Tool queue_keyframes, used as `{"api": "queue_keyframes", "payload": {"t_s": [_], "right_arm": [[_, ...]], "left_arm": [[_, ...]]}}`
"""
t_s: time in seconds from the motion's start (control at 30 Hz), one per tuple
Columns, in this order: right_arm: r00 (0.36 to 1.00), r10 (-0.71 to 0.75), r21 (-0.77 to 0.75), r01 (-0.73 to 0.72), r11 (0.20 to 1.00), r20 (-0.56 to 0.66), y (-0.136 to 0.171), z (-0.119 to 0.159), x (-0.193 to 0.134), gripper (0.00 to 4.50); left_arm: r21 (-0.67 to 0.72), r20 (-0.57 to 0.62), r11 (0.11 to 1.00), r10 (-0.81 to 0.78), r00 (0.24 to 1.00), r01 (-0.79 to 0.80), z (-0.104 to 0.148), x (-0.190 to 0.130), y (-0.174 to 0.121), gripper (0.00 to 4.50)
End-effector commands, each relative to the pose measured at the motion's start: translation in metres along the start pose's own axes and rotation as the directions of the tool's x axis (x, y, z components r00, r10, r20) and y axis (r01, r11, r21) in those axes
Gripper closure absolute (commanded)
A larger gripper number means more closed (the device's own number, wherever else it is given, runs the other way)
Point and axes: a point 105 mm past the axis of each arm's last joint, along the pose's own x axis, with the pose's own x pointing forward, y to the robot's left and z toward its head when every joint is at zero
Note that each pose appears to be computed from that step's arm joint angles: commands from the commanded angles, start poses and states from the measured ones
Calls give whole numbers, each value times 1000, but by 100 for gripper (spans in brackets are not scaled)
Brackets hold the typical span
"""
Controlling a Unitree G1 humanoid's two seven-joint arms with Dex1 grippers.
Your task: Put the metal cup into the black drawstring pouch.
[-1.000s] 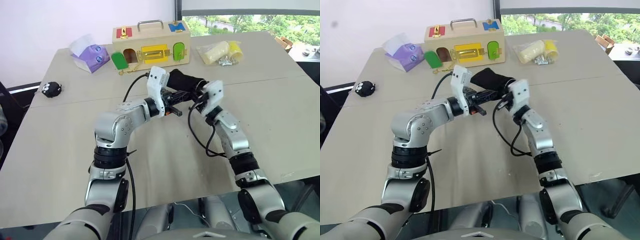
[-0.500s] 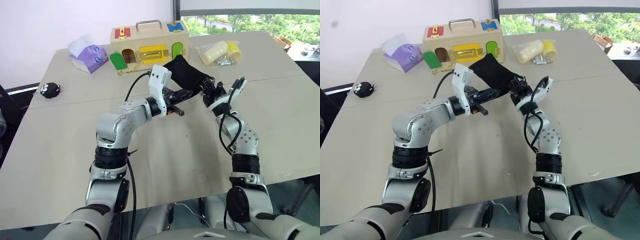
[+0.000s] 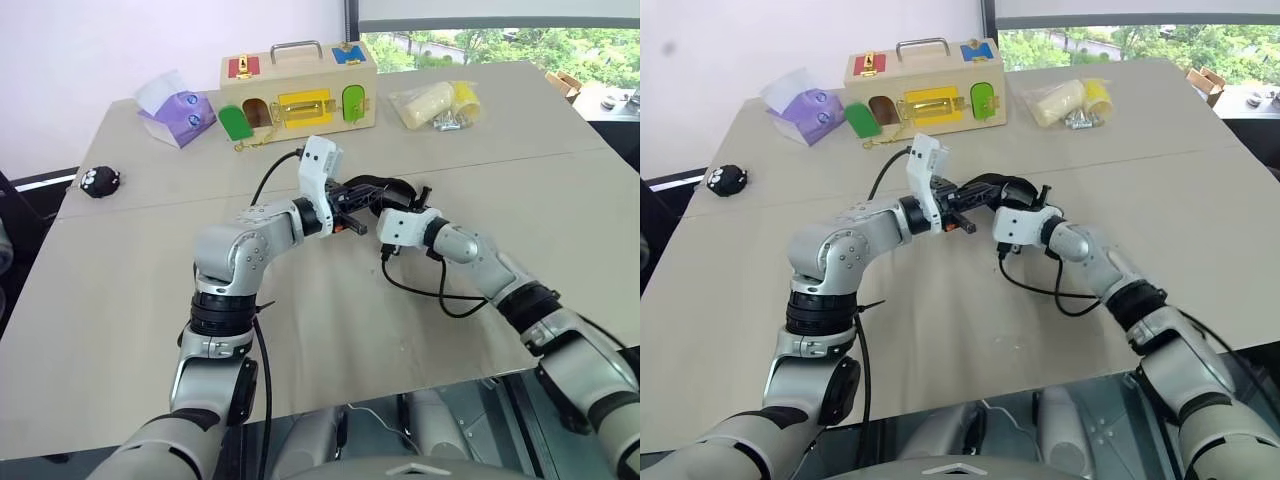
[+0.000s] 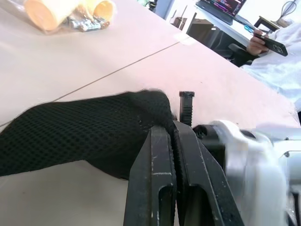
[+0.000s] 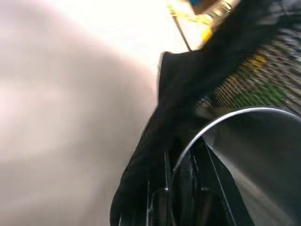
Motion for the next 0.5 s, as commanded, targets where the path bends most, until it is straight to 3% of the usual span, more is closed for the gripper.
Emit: {"api": "queue_keyframes", "payload": {"t_s": [0.03,0.13,0.17,0.23,0.3,0.47,0.5], "right_arm": [[999,43,-96,-44,994,-14,2,-8,-1,445],[1000,19,-70,-20,997,-23,-8,-10,-1,445],[1000,14,-59,-16,998,-28,-10,-11,-1,378],[1000,-1,-10,1,1000,-11,-15,-8,-3,309],[999,-33,47,31,998,37,-19,1,-7,205],[987,-83,284,41,958,138,-27,19,-36,28],[983,-82,339,23,940,162,-28,23,-46,28]], "left_arm": [[53,75,998,-35,997,31,22,-3,-9,450],[54,78,998,-34,996,30,23,-3,-9,450],[53,79,998,-31,996,27,23,-3,-8,450],[50,82,999,-22,996,18,24,-3,-7,450],[47,84,999,-14,996,10,24,-3,-5,450],[40,84,999,7,996,-10,24,-3,-1,450],[39,82,999,11,997,-14,23,-3,0,450]]}}
